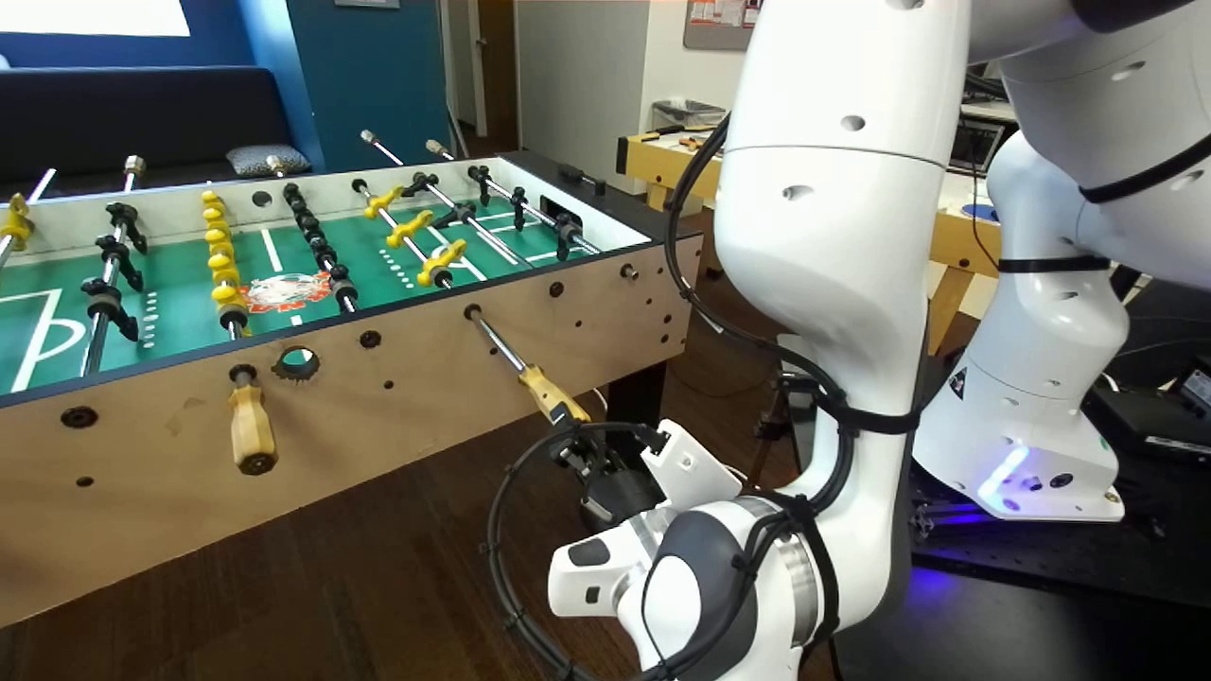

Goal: Turn the right rod clockwise

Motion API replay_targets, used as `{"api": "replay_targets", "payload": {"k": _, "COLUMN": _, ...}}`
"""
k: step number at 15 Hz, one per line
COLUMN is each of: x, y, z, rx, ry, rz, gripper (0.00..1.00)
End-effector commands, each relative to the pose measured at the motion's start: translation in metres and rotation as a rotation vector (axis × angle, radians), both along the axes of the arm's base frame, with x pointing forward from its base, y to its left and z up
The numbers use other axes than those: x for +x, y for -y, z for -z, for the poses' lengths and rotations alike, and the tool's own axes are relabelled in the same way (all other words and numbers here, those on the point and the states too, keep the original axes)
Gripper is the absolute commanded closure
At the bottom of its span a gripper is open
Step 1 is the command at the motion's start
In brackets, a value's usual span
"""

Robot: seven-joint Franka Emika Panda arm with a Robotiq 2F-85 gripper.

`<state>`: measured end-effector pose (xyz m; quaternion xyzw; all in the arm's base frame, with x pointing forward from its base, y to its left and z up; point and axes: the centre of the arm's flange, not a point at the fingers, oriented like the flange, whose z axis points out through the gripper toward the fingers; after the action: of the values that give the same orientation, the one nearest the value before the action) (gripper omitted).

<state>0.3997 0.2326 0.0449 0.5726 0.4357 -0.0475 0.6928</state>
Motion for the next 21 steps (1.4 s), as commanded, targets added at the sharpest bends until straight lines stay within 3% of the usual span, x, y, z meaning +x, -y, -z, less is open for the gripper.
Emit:
{"api": "replay_targets", "payload": {"k": 1, "x": 0.0, "y": 0.0, "z": 0.0, "rx": -0.001, "ry": 0.0, "rz": -0.001, "gripper": 0.58}}
{"api": "replay_targets", "payload": {"k": 2, "x": 0.0, "y": 0.0, "z": 0.0, "rx": -0.002, "ry": 0.0, "rz": -0.001, "gripper": 0.58}}
{"api": "replay_targets", "payload": {"k": 3, "x": -0.001, "y": 0.002, "z": 0.0, "rx": 0.018, "ry": 0.025, "rz": 0.006, "gripper": 0.83}}
{"api": "replay_targets", "payload": {"k": 21, "x": -0.004, "y": 0.027, "z": 0.021, "rx": 0.618, "ry": 0.706, "rz": -0.009, "gripper": 0.83}}
